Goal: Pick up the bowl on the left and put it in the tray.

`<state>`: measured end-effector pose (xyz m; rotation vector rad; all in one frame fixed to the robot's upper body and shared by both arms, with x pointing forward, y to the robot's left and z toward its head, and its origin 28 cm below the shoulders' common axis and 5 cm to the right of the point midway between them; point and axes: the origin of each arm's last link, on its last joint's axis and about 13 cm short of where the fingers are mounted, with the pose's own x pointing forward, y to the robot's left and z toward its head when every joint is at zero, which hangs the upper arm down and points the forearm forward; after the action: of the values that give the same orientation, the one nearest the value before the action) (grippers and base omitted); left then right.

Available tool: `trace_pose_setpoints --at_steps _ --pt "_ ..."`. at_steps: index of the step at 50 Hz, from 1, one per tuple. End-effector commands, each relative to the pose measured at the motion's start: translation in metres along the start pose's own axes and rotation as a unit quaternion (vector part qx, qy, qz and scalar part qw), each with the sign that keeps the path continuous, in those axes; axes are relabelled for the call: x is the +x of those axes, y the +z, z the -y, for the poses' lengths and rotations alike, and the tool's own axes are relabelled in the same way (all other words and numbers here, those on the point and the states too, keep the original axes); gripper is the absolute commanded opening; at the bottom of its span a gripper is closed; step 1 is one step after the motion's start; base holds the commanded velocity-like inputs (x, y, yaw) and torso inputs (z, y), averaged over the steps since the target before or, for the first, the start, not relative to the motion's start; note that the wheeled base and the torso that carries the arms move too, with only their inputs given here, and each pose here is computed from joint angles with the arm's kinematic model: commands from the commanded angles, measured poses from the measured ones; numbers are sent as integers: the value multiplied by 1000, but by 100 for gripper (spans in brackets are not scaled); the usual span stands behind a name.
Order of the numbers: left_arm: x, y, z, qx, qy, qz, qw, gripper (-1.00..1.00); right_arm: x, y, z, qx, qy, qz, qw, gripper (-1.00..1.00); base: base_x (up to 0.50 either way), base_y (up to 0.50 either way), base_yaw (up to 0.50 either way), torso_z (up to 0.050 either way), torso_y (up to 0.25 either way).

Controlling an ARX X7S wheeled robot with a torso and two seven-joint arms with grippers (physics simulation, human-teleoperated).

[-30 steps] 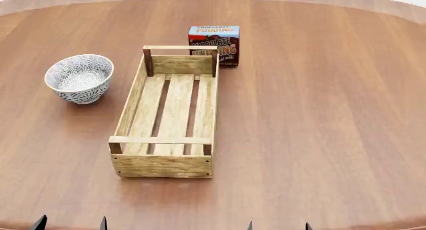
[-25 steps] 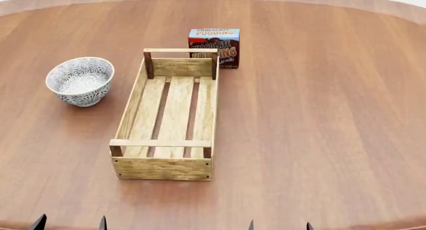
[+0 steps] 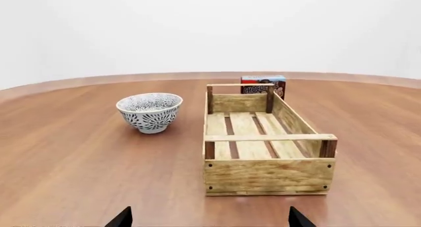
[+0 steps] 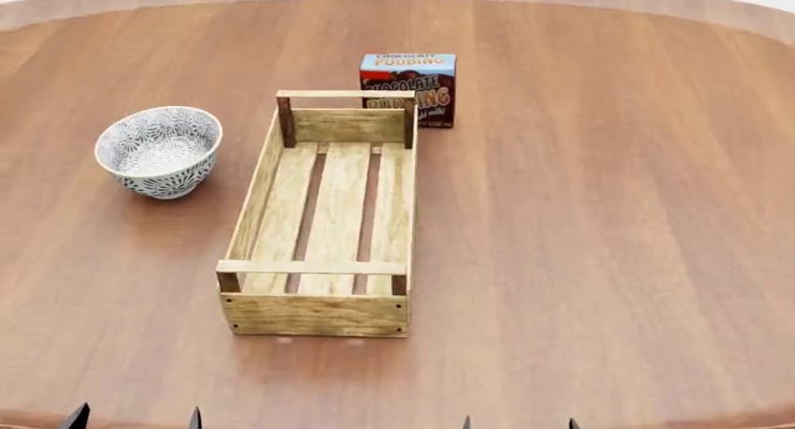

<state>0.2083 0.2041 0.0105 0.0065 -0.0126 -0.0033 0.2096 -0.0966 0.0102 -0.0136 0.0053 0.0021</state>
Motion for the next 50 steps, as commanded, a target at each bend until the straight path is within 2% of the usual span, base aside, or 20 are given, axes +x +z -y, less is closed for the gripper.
trace_pose_setpoints --at_steps 1,50 --pt "0 -1 -1 0 2 -3 1000 100 -1 0 -2 -2 2 4 1000 100 0 500 0 0 0" --pt "2 3 -1 -1 6 -4 1000 100 0 3 -1 -1 -1 6 1000 100 0 500 0 0 0"
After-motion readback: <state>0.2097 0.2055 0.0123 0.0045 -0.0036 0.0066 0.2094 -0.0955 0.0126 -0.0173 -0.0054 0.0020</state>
